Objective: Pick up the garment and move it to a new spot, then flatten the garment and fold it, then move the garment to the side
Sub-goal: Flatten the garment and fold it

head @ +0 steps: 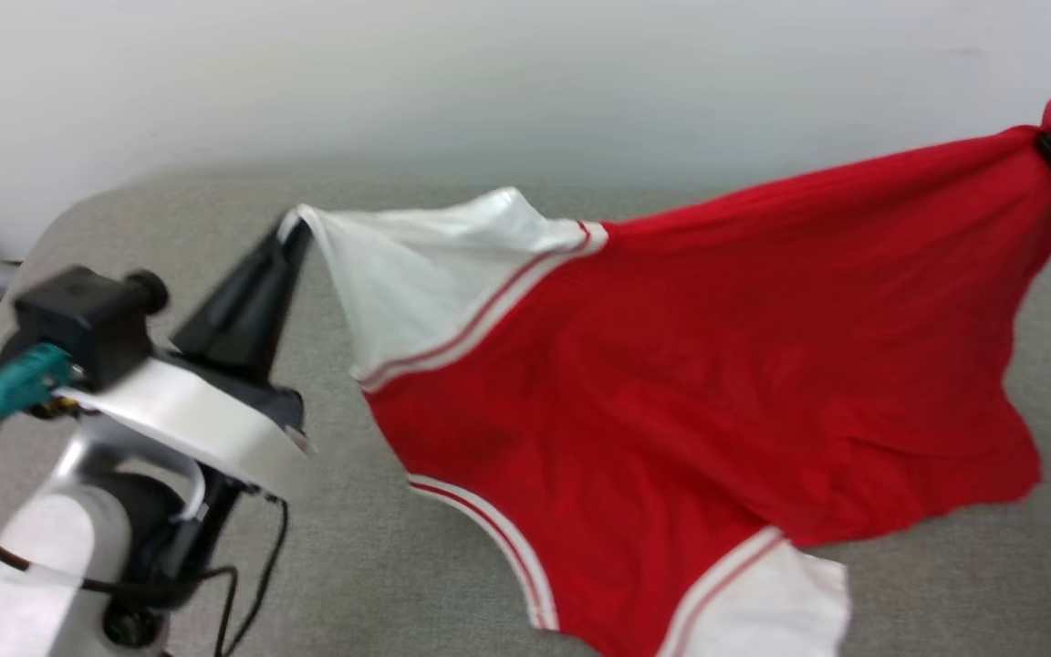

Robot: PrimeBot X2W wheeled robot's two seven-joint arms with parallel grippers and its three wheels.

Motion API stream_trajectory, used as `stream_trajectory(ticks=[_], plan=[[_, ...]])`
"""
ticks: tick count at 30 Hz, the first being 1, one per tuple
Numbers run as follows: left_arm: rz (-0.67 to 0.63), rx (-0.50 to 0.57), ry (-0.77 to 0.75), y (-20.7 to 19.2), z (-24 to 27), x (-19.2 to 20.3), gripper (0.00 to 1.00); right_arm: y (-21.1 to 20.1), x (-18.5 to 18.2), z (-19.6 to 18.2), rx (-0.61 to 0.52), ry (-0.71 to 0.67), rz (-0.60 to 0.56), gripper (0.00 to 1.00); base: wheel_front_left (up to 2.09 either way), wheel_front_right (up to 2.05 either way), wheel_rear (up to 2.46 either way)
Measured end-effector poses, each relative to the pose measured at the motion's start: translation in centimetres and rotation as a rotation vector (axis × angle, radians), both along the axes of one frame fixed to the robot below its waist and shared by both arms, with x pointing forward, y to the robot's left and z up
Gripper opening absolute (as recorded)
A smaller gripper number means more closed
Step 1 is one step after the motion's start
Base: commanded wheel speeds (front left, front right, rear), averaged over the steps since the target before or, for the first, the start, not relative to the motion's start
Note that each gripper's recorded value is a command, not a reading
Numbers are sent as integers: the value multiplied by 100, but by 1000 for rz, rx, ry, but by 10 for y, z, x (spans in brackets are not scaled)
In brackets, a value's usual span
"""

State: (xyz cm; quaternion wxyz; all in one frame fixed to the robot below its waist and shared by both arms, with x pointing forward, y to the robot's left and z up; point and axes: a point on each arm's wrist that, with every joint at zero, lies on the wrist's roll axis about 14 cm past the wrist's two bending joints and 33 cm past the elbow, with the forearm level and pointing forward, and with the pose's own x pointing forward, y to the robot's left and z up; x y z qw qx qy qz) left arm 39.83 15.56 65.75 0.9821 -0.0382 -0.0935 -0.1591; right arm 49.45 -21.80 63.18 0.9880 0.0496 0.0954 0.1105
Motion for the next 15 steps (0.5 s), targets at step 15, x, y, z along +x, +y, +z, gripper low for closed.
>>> stream_trajectory(ticks=[15], plan=[[61, 30, -442, -2, 137, 7, 0, -11, -39, 63, 82, -195, -45, 0, 0, 0, 0]])
